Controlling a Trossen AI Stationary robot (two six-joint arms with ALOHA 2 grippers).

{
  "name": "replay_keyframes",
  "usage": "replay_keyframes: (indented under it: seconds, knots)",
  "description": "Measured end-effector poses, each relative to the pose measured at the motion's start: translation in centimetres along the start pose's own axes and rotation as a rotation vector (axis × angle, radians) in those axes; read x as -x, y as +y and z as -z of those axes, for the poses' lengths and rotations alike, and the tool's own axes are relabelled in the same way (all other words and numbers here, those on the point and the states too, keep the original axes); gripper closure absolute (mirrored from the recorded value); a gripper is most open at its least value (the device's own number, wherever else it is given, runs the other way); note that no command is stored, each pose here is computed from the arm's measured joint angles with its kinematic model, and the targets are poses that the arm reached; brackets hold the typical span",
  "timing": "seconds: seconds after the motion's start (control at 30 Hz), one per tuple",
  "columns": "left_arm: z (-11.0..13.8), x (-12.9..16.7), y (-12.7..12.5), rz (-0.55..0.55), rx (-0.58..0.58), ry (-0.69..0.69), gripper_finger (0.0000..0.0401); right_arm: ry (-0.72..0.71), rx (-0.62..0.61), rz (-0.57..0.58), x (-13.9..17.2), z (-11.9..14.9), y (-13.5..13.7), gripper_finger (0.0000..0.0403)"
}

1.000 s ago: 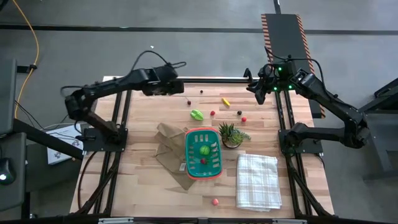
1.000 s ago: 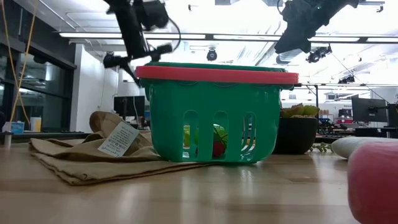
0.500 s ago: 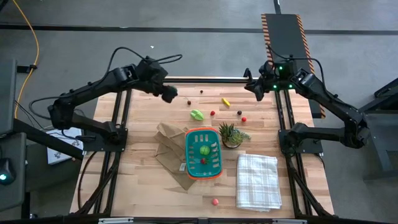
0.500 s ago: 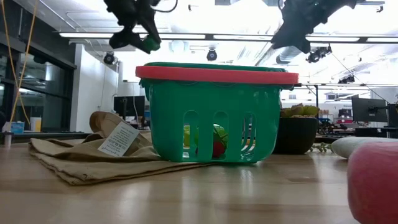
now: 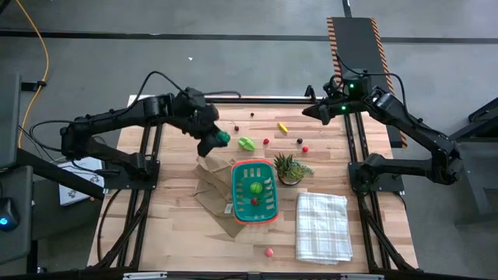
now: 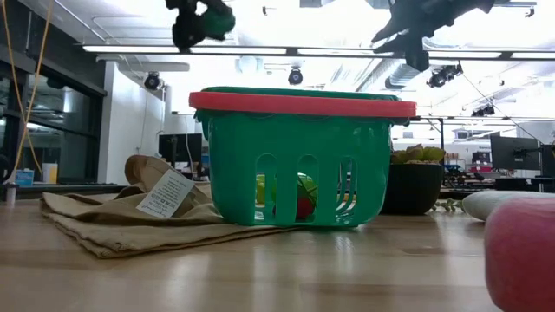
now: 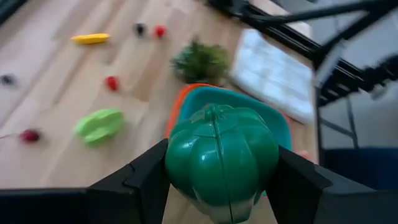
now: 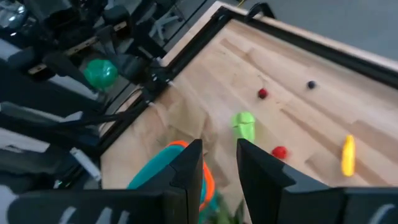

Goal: Pick and placing Produce into tupperware
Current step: Put the green bell pepper into the green basket

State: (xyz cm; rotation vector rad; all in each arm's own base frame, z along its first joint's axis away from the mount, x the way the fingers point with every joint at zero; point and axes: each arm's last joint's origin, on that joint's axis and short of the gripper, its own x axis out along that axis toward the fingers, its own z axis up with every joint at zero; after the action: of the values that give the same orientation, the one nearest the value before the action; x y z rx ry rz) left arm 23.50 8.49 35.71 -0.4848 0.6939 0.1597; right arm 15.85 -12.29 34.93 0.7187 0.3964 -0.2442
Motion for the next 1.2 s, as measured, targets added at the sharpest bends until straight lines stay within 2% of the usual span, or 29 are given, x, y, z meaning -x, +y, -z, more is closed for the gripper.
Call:
replay_keyframes:
  seconds: [0.2, 0.33, 0.4, 0.63, 0.77, 0.9, 1.03, 1.2]
  knots:
    - [0.6, -0.8, -3.6, 0.114, -0.115, 0.0, 0.0192, 0.014, 0.003, -0.057, -0.6, 0.2, 1.2, 0.0313]
    - [1.0, -1.1, -5.8, 0.137, -0.181, -0.034, 0.0192, 0.017, 0.006, -0.101, -1.0, 0.4, 2.1, 0.0313]
    - [1.2, -1.2, -6.7, 0.121, -0.207, -0.057, 0.0192, 0.019, 0.012, -0.125, -1.2, 0.4, 2.6, 0.0313]
    - [1.8, -1.6, -9.6, -0.043, -0.296, -0.198, 0.0192, 0.053, 0.052, -0.189, -1.8, 1.1, 4.0, 0.0313]
    - [1.7, -2.3, -10.4, -0.075, -0.31, -0.243, 0.0192, 0.067, 0.095, -0.221, -2.0, 1.4, 4.8, 0.0313]
    - [1.7, -3.6, -10.6, -0.082, -0.305, -0.231, 0.0192, 0.081, 0.115, -0.249, -2.2, 1.8, 5.4, 0.0313]
    - [1.8, -5.4, -10.6, -0.107, -0.242, -0.211, 0.0192, 0.09, 0.129, -0.264, -2.4, 2.1, 5.9, 0.0313]
    - [2.1, -7.2, -10.9, -0.112, -0.249, -0.184, 0.0192, 0.102, 0.173, -0.269, -2.6, 2.6, 6.6, 0.0313]
